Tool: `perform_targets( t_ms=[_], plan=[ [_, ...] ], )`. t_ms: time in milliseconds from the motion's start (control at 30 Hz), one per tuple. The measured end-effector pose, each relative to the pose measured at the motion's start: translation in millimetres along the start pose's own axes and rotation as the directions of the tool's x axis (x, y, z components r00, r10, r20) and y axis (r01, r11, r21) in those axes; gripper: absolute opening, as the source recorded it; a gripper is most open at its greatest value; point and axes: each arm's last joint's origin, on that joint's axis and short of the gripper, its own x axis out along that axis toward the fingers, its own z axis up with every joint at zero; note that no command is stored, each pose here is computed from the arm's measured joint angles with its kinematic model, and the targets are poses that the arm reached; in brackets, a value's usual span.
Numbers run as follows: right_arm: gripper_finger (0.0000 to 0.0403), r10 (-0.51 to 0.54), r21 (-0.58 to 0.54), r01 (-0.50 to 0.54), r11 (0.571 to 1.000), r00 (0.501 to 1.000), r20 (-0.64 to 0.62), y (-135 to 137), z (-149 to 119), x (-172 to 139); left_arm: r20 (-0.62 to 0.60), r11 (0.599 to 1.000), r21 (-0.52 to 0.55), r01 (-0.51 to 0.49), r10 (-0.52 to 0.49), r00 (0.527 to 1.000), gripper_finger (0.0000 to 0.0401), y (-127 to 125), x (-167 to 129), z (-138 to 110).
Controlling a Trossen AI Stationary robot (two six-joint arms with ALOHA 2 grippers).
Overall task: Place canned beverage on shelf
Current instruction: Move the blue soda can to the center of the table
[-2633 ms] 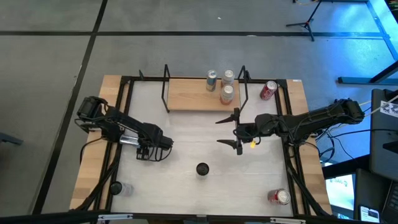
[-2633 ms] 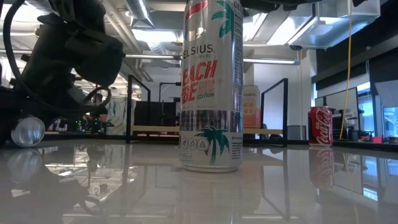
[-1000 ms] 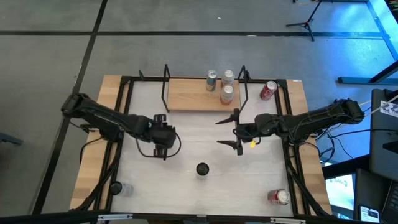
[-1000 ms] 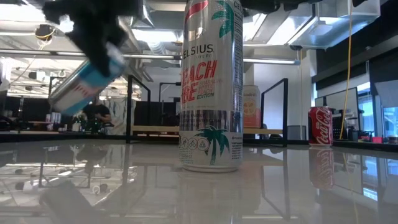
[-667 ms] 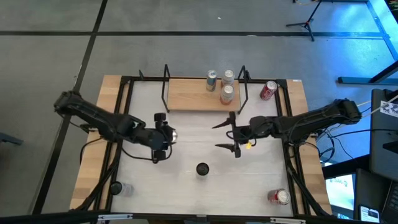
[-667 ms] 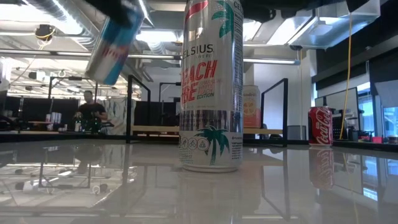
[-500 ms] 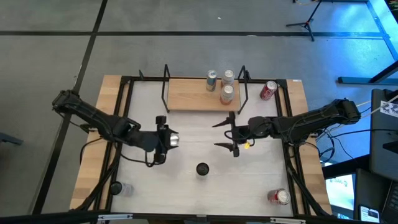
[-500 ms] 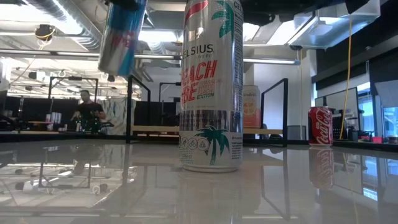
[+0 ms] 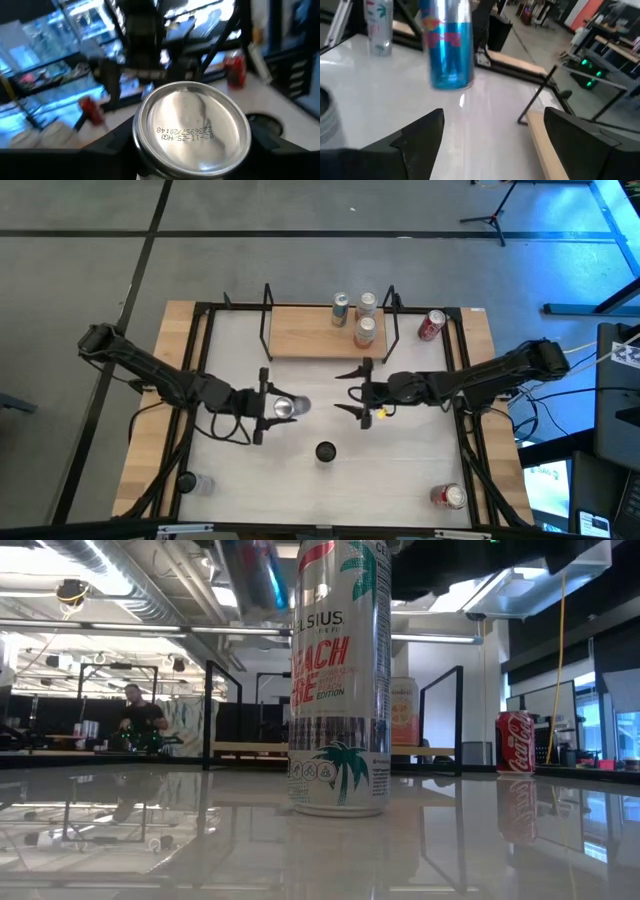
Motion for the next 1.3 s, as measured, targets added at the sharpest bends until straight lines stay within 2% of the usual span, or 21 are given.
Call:
perform_targets(
  t_ms=[167, 267, 533, 733, 967, 1100, 1233, 1300],
  plan=[
    [0.034, -0.02, -0.009, 0.021, 1.0, 0.997, 0.077, 4.4, -7.9, 22.7, 0.086, 0.999, -0.013, 0.043, -0.042, 0.995, 0.0211, 4.4, 2.6, 4.0],
    [0.034, 0.011, -0.014, -0.01, 1.0, 0.991, 0.13, 8.7, -13.1, 33.9, 0.138, 0.999, -0.003, 0.043, -0.042, 0.989, 0.0211, 6.8, 2.8, 8.5],
    [0.034, 0.038, -0.002, -0.04, 0.999, 0.954, 0.298, 11.7, -9.0, 42.1, 0.284, 0.998, 0.053, 0.037, -0.051, 0.957, 0.0211, 9.5, 0.4, 21.6],
    [0.034, 0.095, -0.017, -0.099, 0.995, 0.87, 0.484, 9.4, 6.7, 35.6, 0.393, 0.994, 0.112, -0.002, -0.042, 0.919, 0.0211, 12.4, -3.1, 31.7],
    [0.034, 0.059, -0.026, -0.055, 0.998, 0.772, 0.633, 4.0, 20.9, 26.7, 0.498, 0.986, 0.164, -0.028, -0.058, 0.865, 0.0211, 14.5, -7.5, 40.8],
    [0.034, 0.068, -0.036, -0.059, 0.998, 0.749, 0.659, 0.0, 30.9, 28.2, 0.561, 0.981, 0.19, -0.027, -0.086, 0.824, 0.0211, 16.9, -10.0, 45.5],
    [0.034, 0.109, -0.065, -0.088, 0.994, 0.722, 0.684, -1.0, 44.7, 35.0, 0.569, 0.978, 0.208, -0.024, -0.101, 0.816, 0.0211, 21.8, -8.6, 44.8],
    [0.034, 0.114, -0.069, -0.091, 0.993, 0.728, 0.677, 0.4, 46.8, 42.9, 0.575, 0.977, 0.214, -0.02, -0.109, 0.811, 0.0211, 24.0, -8.1, 44.6]
  ],
)
